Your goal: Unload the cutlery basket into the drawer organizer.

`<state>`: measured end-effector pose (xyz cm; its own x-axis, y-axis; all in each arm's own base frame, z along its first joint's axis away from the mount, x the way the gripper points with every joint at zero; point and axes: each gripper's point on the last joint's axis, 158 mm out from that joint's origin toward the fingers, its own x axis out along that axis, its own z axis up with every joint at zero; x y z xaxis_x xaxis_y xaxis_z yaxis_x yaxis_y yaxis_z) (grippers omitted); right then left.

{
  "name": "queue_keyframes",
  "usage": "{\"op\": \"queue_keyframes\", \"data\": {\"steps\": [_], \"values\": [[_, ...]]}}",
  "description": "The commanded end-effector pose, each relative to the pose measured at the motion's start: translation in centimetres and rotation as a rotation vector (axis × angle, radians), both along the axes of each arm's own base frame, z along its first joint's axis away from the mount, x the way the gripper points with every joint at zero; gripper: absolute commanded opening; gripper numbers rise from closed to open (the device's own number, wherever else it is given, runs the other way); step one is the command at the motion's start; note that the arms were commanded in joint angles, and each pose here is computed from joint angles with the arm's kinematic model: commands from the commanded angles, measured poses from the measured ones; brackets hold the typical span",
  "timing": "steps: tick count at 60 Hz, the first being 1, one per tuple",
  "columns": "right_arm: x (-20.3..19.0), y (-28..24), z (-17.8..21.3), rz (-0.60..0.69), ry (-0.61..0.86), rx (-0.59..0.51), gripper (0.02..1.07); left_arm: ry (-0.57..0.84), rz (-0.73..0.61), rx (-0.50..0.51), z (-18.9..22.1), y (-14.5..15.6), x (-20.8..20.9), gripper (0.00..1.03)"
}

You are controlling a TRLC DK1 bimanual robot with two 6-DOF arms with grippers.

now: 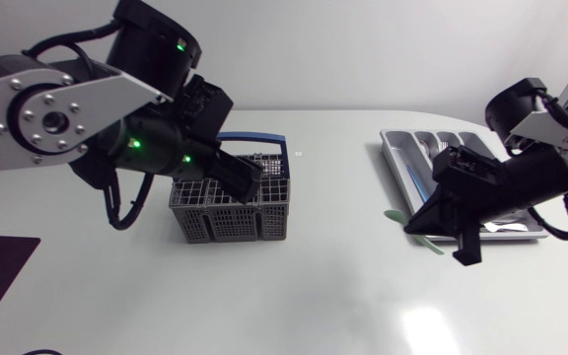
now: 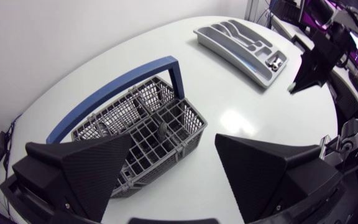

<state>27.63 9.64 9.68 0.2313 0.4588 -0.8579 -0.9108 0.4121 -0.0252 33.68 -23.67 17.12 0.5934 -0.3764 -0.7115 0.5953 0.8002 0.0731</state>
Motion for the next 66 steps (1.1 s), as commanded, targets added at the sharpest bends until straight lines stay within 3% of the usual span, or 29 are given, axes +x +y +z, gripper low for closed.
{"op": "queue_keyframes", "data": {"steps": [1,18,37,56,61,66], "values": [[1.1,-2.2,0.3,0.031,-0.027,-0.021,0.08,0.018,-0.022,0.071,-2.4,-0.2,-0.3,0.92],[3.9,-11.3,-1.2,-0.006,-0.050,-0.104,0.08,-0.017,-0.017,0.170,-4.2,-1.0,0.1,0.91],[6.9,-21.1,-6.2,-0.011,-0.061,-0.272,0.08,-0.049,0.001,0.228,-5.6,-1.8,0.9,0.91],[8.1,-25.1,-9.5,0.014,-0.050,-0.416,0.11,-0.063,0.033,0.251,-5.8,-2.0,2.0,0.88],[8.3,-25.7,-10.3,0.007,-0.055,-0.443,0.23,-0.066,0.038,0.253,-5.8,-2.1,2.3,0.87],[8.1,-26.2,-10.3,-0.005,-0.044,-0.460,0.45,-0.065,0.040,0.259,-6.0,-2.2,2.5,0.87]]}}
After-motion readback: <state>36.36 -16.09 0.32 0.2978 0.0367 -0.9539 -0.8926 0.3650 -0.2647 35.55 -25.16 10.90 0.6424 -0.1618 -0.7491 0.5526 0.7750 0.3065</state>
